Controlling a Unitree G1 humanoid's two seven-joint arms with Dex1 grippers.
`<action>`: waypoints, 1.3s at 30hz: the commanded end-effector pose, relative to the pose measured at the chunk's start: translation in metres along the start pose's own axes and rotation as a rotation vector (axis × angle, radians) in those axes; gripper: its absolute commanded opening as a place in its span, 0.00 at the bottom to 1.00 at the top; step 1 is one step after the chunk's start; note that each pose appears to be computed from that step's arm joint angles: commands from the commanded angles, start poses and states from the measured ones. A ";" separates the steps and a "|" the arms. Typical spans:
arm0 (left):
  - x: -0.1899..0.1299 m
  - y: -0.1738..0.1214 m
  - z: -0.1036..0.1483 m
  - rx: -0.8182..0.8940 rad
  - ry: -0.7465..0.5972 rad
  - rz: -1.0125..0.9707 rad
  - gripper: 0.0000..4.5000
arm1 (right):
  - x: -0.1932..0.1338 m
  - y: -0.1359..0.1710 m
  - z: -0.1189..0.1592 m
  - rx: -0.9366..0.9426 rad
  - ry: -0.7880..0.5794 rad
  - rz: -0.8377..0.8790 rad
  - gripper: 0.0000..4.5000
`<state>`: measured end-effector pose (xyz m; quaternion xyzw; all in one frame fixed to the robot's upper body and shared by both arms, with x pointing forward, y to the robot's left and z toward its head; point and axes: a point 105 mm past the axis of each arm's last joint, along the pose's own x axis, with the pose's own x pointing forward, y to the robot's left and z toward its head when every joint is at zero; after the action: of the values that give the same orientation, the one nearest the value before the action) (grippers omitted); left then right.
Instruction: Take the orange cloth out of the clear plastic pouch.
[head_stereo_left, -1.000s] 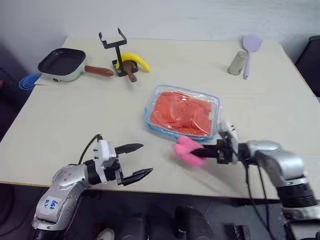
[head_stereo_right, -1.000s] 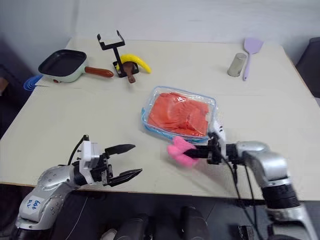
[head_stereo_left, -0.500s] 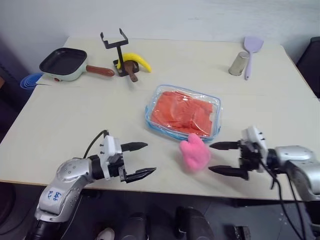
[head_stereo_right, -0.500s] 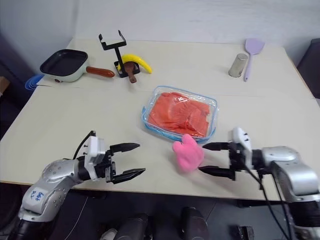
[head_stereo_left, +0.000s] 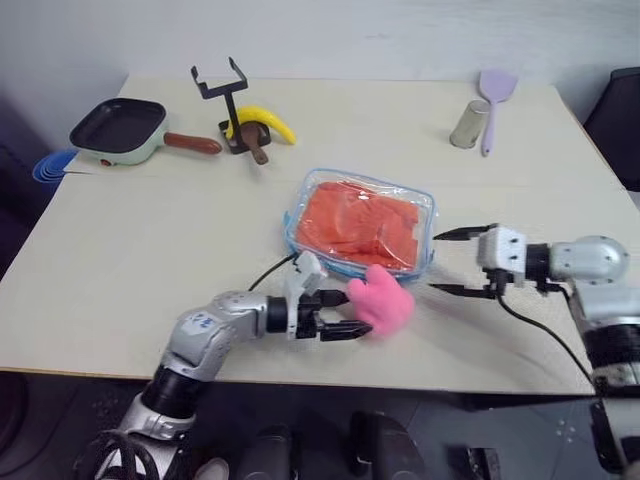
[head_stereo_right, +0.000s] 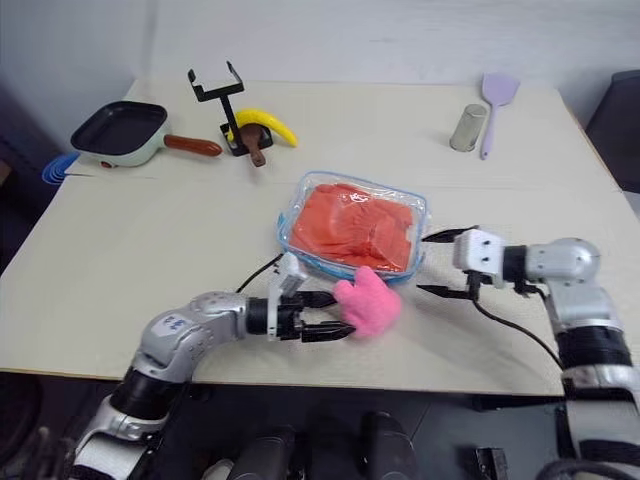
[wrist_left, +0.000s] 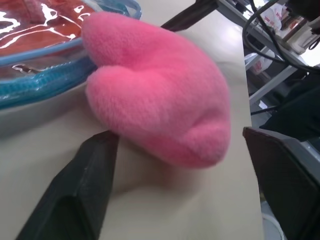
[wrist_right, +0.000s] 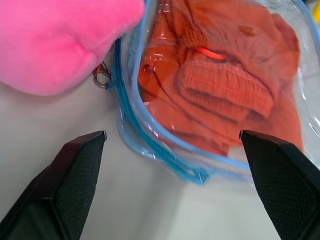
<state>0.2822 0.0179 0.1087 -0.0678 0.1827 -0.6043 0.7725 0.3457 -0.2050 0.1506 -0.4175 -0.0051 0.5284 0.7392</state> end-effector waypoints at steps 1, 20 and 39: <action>0.011 -0.004 0.003 -0.017 -0.015 -0.015 0.66 | 0.006 -0.007 0.004 -0.094 -0.005 0.001 1.00; -0.025 0.012 0.010 -0.060 -0.159 0.090 0.00 | 0.006 -0.007 0.003 -0.114 -0.017 0.049 0.00; -0.197 0.093 0.036 -0.053 -0.514 0.736 0.00 | -0.022 -0.009 -0.011 -0.159 0.045 0.030 0.00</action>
<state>0.3364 0.2057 0.1379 -0.1702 0.0494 -0.2893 0.9407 0.3494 -0.2165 0.1482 -0.4799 -0.0185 0.5456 0.6868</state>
